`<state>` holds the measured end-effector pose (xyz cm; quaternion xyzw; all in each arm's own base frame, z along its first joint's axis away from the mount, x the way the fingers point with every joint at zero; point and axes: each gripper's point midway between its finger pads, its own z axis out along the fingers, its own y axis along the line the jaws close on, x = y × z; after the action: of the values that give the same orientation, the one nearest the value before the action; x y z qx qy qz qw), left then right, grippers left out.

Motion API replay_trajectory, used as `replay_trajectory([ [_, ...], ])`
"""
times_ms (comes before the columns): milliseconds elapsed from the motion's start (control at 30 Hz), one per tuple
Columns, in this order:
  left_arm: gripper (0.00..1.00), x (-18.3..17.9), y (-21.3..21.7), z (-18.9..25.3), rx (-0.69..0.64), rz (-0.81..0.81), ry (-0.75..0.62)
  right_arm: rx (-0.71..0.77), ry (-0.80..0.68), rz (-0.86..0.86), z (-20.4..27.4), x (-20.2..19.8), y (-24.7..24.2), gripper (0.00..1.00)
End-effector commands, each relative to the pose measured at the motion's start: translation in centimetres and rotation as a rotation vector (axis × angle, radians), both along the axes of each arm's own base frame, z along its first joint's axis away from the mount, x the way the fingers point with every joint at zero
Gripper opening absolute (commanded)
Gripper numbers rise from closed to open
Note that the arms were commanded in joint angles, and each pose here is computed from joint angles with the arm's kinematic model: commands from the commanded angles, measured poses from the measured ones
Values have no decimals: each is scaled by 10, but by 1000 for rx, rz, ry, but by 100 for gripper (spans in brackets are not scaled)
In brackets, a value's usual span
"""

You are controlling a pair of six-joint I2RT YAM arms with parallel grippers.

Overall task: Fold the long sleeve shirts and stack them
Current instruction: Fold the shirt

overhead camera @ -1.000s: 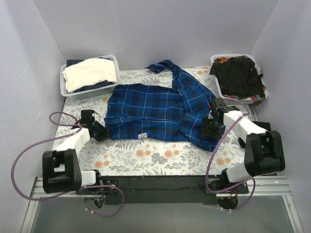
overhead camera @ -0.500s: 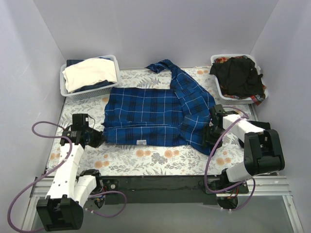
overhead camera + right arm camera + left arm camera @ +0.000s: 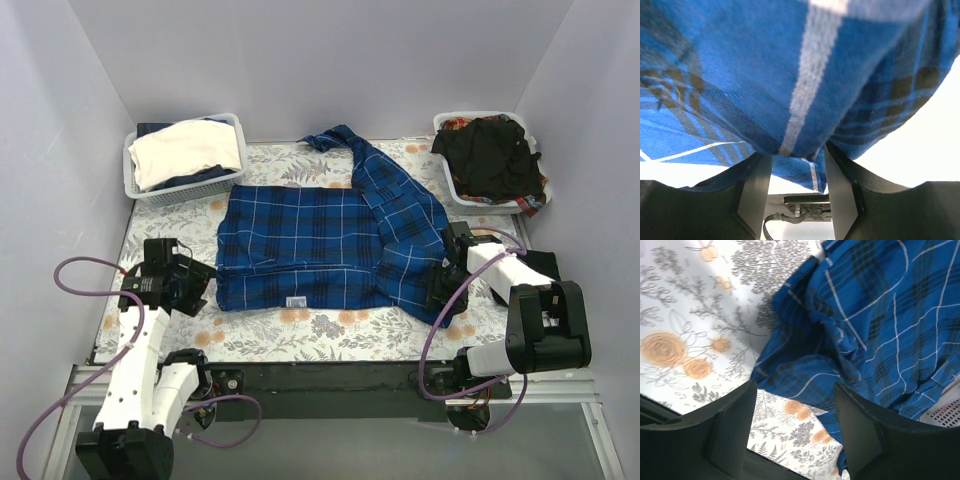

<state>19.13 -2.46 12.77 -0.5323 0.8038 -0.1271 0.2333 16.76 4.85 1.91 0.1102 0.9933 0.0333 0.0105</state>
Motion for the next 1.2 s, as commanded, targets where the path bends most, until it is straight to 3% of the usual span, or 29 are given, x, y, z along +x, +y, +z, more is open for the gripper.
replay_trajectory([
  [0, 63, 38, -16, 22, -52, -102, -131, -14, -35, -6, 14, 10, -3, 54],
  [433, 61, 70, -36, 19, -136, -206, -136, -62, -127, 1, 42, 35, -10, 52],
  [567, 42, 68, -39, 11, -146, -236, -108, -66, -169, 0, 56, 44, -11, 52],
  [700, 13, 57, -37, -9, -130, -243, -51, -61, -243, 33, 78, 58, -10, 53],
  [733, 0, 53, -38, -15, -139, -246, -37, -60, -262, 37, 83, 62, -10, 54],
  [1000, 0, 34, -30, -20, -84, -244, 8, -125, -359, 35, 103, 91, -20, 71],
  [1167, 0, 21, -28, -26, -77, -234, 33, -171, -296, 13, 79, 96, -27, 73],
])
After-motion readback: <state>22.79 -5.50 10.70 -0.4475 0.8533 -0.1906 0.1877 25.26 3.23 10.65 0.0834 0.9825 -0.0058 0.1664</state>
